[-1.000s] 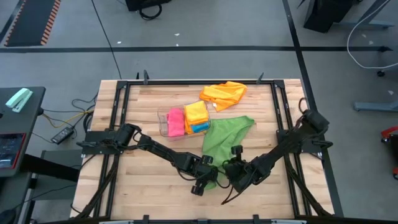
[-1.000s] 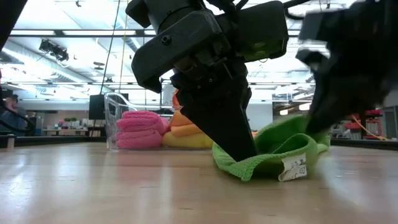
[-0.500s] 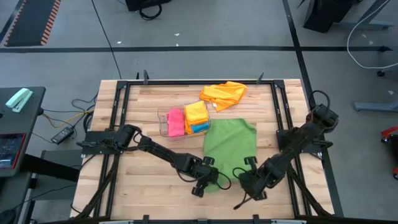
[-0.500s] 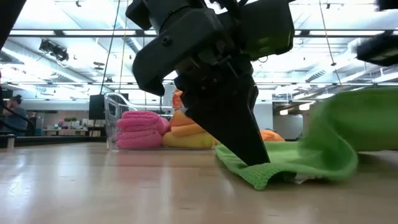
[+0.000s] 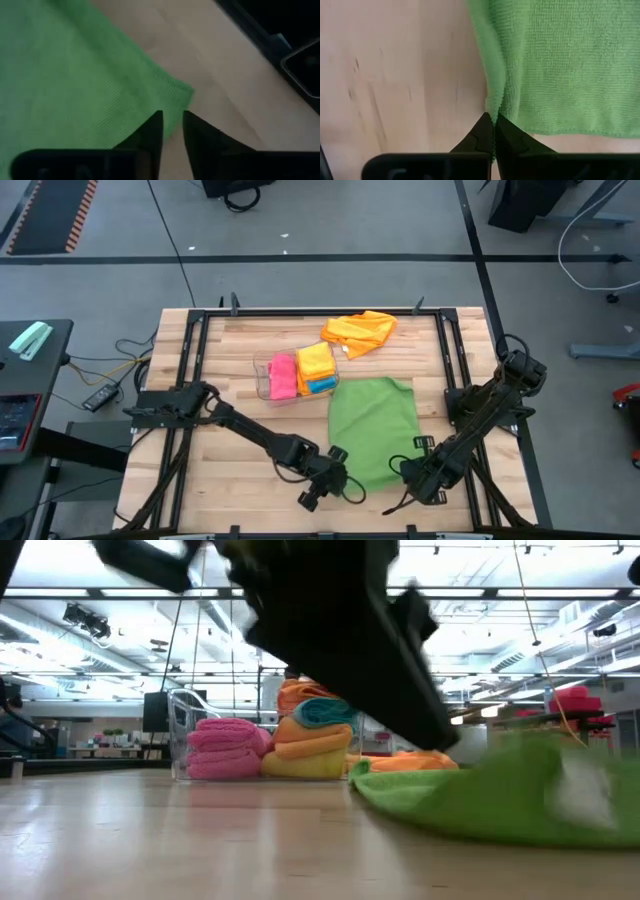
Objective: Fold microfiber towels
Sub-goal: Fold the green microfiber cloth
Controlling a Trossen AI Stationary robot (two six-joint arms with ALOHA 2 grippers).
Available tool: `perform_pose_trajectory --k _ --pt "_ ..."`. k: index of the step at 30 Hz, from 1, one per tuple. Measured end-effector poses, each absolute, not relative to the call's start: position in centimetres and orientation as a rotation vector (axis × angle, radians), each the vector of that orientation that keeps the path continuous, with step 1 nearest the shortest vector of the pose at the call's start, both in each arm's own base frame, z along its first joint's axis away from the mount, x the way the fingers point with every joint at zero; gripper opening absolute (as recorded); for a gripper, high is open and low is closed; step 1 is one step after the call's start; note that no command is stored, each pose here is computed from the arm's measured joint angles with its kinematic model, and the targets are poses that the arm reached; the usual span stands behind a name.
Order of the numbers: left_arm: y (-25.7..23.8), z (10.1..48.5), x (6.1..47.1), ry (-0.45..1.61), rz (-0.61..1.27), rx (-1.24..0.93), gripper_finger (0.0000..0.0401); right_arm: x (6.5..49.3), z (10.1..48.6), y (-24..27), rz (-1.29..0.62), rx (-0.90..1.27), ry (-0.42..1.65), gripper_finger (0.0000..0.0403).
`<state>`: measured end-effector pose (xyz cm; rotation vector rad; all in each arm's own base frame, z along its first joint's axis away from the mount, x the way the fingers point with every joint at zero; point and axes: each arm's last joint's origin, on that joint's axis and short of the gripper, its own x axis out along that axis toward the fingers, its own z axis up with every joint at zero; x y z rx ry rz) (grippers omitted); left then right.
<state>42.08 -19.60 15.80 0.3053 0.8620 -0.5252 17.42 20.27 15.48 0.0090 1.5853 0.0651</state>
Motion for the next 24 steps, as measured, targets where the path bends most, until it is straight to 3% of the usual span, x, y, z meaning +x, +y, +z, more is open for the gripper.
perform_pose_trajectory --k 13,18,24 --pt "-22.2 16.1 41.2 0.797 -0.532 0.366 0.0212 17.8 15.5 20.5 0.072 0.008 1.525 0.0015" --pt "-23.0 15.1 41.1 0.794 -0.483 0.409 0.0226 17.8 15.5 20.5 0.07 0.013 1.523 0.0015" --pt "-23.6 14.2 41.2 0.779 -0.451 0.429 0.0214 17.9 15.5 20.6 0.074 0.021 1.516 0.0015"
